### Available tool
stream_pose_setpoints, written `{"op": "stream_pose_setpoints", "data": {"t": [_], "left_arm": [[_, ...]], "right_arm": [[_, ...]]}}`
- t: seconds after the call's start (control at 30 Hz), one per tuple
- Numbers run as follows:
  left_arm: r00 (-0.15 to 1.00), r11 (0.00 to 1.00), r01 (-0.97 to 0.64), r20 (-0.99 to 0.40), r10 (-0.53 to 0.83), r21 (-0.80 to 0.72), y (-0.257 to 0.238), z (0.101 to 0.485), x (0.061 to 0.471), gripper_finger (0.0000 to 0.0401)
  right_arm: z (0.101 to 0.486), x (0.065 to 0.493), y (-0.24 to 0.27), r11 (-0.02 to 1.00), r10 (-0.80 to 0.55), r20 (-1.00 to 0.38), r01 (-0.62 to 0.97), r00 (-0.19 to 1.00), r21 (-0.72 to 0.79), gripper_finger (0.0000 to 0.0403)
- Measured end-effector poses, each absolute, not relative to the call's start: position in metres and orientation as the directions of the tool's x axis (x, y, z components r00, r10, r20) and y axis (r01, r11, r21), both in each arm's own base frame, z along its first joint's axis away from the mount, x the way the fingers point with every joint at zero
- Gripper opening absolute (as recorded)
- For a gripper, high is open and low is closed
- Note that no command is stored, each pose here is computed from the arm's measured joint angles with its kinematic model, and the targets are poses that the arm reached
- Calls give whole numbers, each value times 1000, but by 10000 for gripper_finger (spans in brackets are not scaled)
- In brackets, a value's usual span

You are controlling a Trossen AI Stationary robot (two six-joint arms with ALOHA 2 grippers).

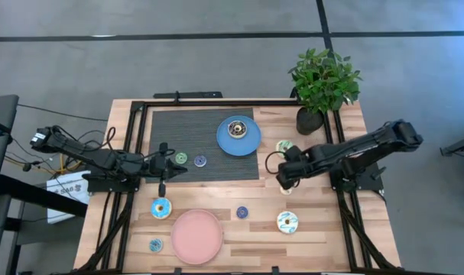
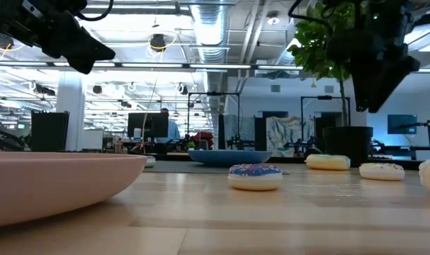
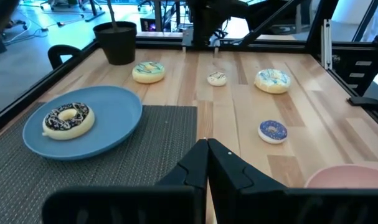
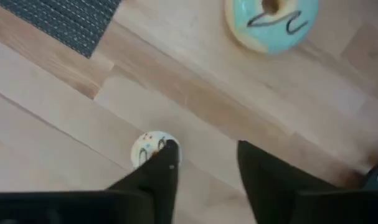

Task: Pick & Place donuts
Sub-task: Put the small white donut on the pink plate

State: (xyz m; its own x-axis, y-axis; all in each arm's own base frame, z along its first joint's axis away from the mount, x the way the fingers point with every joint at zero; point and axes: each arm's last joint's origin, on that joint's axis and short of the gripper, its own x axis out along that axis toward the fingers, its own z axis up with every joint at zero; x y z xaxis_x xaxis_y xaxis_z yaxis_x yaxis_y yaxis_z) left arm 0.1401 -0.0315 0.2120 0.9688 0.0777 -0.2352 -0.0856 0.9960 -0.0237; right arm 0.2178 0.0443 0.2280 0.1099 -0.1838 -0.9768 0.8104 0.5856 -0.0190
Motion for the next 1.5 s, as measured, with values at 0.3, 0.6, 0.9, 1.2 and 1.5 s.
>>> {"op": "stream_pose_setpoints", "data": {"t": [0.3,0.6,0.9,1.2,1.5], "left_arm": [[969,995,-89,-236,78,-36,-32,212,140,0],[969,995,-90,-237,77,-42,-32,212,140,0],[969,994,-92,-237,77,-51,-32,212,140,0],[968,993,-103,-235,87,-57,-31,212,140,0],[968,993,-104,-235,88,-56,-31,212,140,0]], "right_arm": [[198,238,65,557,-114,-992,830,48,-24,329],[165,255,69,581,-93,-996,812,-3,-57,373],[136,242,61,532,-15,-999,846,37,23,333],[136,243,61,548,7,-999,835,50,45,301],[136,243,61,560,14,-998,827,56,54,270]]}}
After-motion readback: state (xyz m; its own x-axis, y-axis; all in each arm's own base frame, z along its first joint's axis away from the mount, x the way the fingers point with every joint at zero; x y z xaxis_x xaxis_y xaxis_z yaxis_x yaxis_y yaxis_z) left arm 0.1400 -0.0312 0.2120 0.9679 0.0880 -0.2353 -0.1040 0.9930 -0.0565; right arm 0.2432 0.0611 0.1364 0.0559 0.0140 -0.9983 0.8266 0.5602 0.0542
